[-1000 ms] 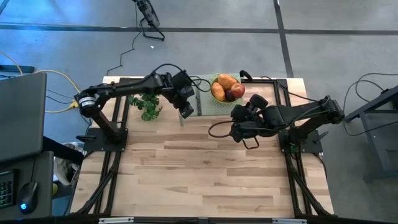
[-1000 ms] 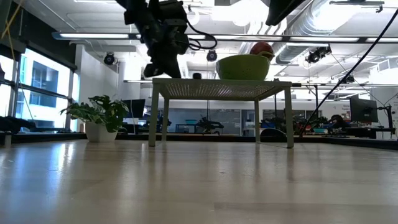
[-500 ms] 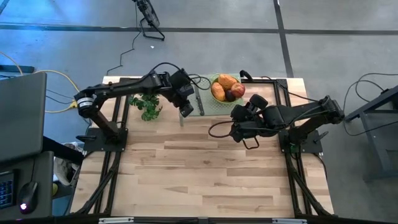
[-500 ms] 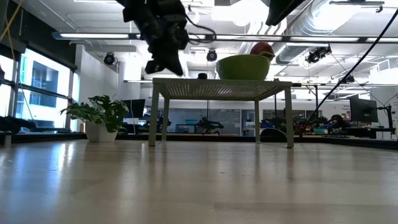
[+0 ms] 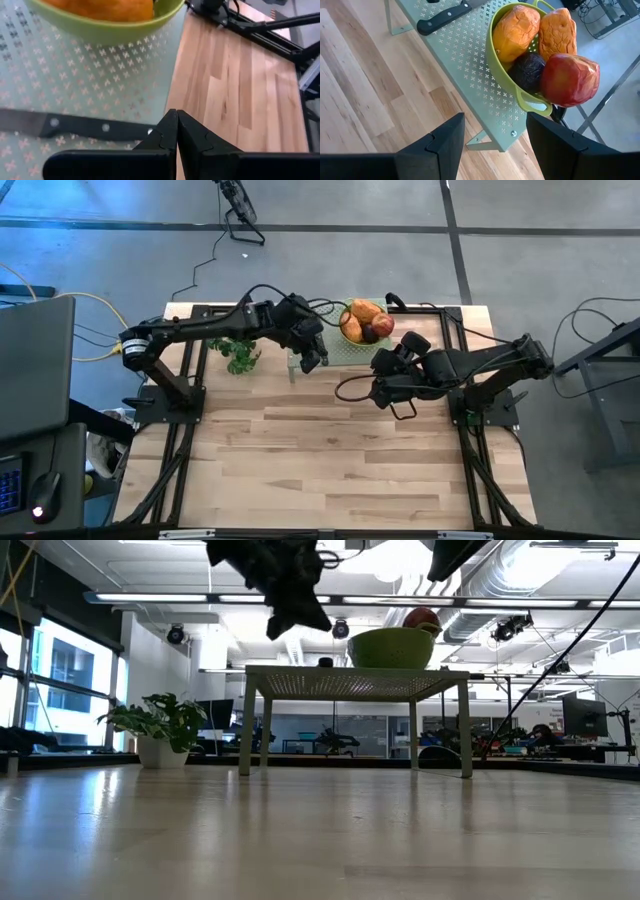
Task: Pick & Place Fruit
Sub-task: Put the knife on the top shelf to the left of the green strainer bowl
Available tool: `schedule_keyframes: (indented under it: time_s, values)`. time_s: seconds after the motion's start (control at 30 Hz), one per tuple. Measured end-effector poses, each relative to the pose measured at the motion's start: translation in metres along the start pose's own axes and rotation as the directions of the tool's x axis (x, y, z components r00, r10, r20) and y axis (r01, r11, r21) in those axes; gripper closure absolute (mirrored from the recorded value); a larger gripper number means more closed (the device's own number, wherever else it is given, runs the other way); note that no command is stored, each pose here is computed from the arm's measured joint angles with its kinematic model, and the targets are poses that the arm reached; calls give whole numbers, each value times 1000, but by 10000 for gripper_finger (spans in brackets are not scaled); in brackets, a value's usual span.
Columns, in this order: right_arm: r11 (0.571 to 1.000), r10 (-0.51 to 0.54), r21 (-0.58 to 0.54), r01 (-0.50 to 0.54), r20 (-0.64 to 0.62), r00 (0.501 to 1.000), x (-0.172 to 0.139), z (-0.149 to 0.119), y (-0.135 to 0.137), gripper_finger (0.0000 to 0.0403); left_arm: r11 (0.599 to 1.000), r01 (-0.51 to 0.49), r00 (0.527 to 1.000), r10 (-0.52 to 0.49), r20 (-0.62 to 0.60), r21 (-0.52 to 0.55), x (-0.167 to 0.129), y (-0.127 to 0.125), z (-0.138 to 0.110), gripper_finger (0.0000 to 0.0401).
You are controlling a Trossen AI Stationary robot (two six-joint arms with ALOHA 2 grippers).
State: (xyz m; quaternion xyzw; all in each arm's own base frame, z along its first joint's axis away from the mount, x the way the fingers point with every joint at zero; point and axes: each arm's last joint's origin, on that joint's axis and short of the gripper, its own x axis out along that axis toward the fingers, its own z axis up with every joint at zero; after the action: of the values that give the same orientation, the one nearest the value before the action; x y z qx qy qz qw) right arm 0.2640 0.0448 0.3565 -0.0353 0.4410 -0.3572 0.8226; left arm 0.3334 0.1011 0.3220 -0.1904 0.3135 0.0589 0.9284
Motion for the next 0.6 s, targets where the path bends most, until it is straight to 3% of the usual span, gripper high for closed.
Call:
schedule_keyframes:
  time_s: [0.2, 0.6]
  values:
    - [1000, 1, 1, -1, 0, 1000, 0, 0, 0, 197, 1000, -21, 998, 20, 56, 14, 7, 1, 5, 400]
    - [1000, 1, 1, -1, 1, 1000, 0, 0, 0, 197, 999, -42, 999, 42, 0, -1, 36, 11, -3, 400]
